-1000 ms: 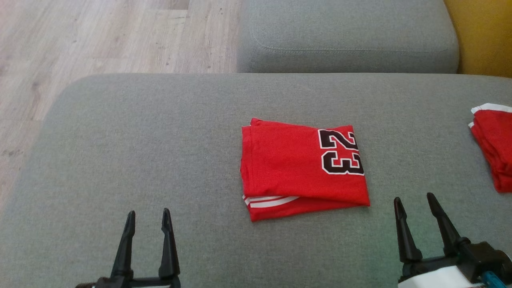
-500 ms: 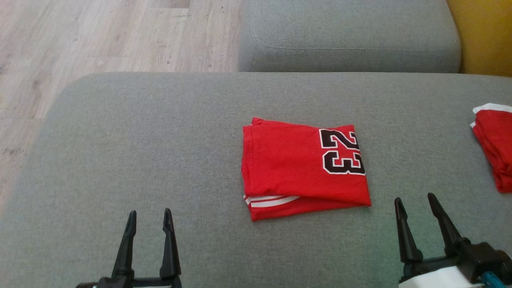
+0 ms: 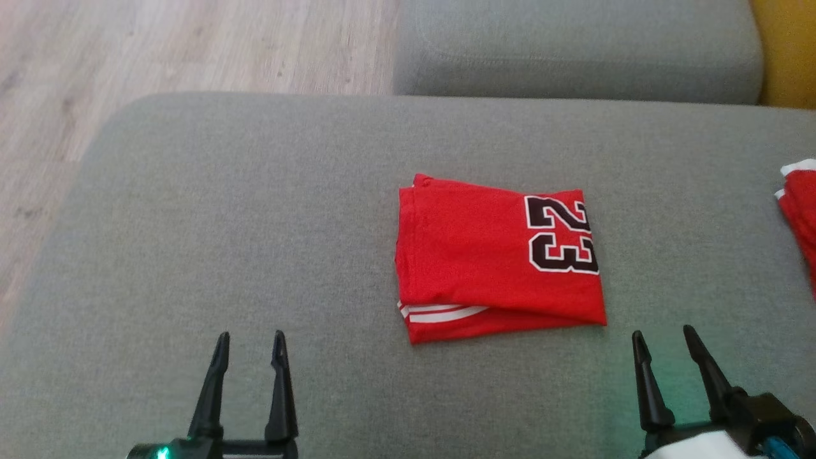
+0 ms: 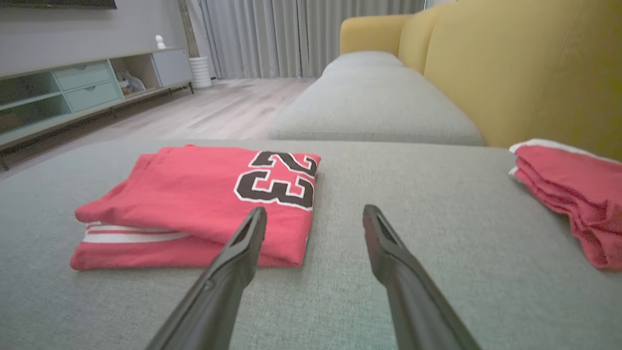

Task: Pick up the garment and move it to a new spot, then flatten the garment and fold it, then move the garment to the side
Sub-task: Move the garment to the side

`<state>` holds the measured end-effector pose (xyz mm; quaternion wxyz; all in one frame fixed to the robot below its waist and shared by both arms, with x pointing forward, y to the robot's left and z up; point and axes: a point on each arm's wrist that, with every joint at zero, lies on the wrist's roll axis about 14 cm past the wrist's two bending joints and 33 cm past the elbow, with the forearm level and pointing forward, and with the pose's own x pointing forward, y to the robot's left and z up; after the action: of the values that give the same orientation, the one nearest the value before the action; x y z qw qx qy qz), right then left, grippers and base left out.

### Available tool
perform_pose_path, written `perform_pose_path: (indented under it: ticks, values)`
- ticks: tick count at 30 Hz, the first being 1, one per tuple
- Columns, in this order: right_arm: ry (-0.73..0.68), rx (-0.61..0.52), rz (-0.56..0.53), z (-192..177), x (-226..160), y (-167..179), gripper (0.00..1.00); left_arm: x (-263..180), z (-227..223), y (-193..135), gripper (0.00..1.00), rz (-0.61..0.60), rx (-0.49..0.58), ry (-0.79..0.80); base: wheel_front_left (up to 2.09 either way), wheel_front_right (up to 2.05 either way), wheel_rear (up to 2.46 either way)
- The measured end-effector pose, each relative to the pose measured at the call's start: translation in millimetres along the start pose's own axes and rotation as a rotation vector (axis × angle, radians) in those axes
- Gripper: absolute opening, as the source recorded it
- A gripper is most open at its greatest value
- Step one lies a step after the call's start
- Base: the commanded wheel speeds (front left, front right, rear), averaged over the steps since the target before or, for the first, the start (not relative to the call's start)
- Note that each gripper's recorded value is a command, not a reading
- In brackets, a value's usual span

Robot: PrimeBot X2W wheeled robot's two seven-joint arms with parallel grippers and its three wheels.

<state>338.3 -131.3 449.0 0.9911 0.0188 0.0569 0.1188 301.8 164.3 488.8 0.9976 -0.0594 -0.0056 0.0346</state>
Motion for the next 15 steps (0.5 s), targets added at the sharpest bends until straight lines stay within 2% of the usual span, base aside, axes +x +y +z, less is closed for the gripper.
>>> perform_pose_path:
  ticks: [6, 15]
  values:
    - [0.098, 0.064, -0.009, -31.4, 24.7, -2.6, 1.0, 11.3, -4.8, -7.5, 1.0, -0.023, -0.026, 0.021, 0.0, 0.0, 0.0]
    - [0.195, 0.134, 0.011, -45.6, 90.8, -4.6, 1.0, 18.7, -14.6, -5.5, 1.0, -0.011, -0.046, 0.057, 0.0, 0.0, 0.0]
